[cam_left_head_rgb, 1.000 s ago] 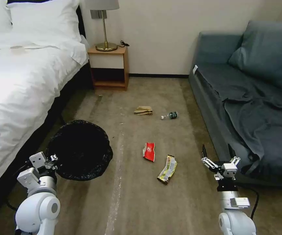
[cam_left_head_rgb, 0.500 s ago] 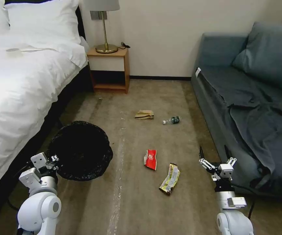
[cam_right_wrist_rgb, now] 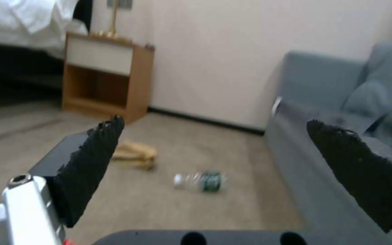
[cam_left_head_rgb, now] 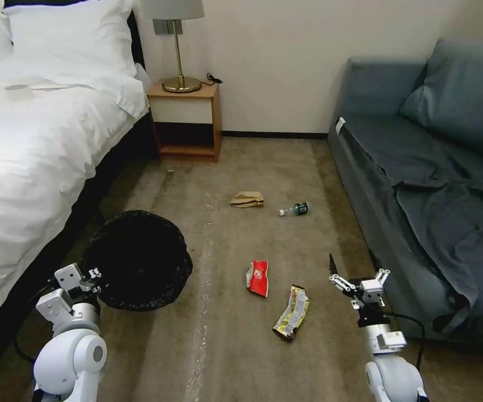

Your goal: Pick up the trash bin, then pick up the garbage on the floor and place it into the trash bin.

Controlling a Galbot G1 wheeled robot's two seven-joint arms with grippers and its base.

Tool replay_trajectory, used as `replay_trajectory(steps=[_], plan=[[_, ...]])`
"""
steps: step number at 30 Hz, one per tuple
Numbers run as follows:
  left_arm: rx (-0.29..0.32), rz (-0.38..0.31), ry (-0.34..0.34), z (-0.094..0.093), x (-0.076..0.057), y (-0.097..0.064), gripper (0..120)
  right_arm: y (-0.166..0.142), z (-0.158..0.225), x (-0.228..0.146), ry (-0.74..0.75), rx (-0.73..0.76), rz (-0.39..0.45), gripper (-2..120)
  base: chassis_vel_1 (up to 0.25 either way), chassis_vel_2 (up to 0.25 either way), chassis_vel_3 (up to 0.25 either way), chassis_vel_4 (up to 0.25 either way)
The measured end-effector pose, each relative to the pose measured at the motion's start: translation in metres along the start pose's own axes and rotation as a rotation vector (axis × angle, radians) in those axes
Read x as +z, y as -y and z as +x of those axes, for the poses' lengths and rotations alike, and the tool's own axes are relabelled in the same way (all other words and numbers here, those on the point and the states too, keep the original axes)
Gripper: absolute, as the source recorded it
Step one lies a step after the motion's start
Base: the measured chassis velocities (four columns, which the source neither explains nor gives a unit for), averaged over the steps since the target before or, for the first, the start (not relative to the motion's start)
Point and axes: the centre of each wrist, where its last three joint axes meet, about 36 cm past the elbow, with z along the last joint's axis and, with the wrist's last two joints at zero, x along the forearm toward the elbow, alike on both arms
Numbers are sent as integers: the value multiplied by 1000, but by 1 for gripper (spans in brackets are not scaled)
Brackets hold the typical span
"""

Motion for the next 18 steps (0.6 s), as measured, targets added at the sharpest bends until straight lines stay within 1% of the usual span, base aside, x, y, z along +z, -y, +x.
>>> replay_trajectory(steps=[2, 4, 5, 7, 8, 9, 10, 11, 12, 13, 14, 15, 18], plan=[[-2, 0, -3, -1, 2, 0, 3, -2, -3, 6, -27, -14, -3, 100, 0, 0, 0, 0], [-5, 1, -10, -4, 5, -1, 3, -8, -10, 16, -86, -37, -34, 100, 0, 0, 0, 0], [-5, 1, -10, -4, 5, -1, 3, -8, -10, 16, -86, -37, -34, 100, 0, 0, 0, 0], [-6, -1, -16, -7, 7, 0, 3, -14, -19, 27, -181, -62, -86, 100, 0, 0, 0, 0], [-6, -1, -16, -7, 7, 0, 3, -14, -19, 27, -181, -62, -86, 100, 0, 0, 0, 0], [-2, -5, -19, -10, 10, 1, 3, -18, -27, 32, -265, -56, -133, 100, 0, 0, 0, 0], [0, -7, -21, -11, 11, 1, 3, -21, -31, 34, -311, -51, -166, 100, 0, 0, 0, 0], [0, -7, -21, -11, 11, 1, 3, -21, -31, 34, -311, -51, -166, 100, 0, 0, 0, 0], [4, -10, -18, -12, 13, 2, 3, -26, -38, 37, -399, -28, -248, 100, 0, 0, 0, 0], [4, -10, -18, -12, 13, 2, 3, -26, -38, 37, -399, -28, -248, 100, 0, 0, 0, 0], [7, -12, -17, -13, 14, 3, 3, -29, -42, 40, -435, -20, -283, 100, 0, 0, 0, 0], [9, -14, -17, -13, 16, 4, 3, -31, -47, 42, -456, -20, -298, 100, 0, 0, 0, 0], [12, -18, -20, -14, 19, 6, 3, -36, -55, 48, -492, -26, -315, 100, 0, 0, 0, 0]])
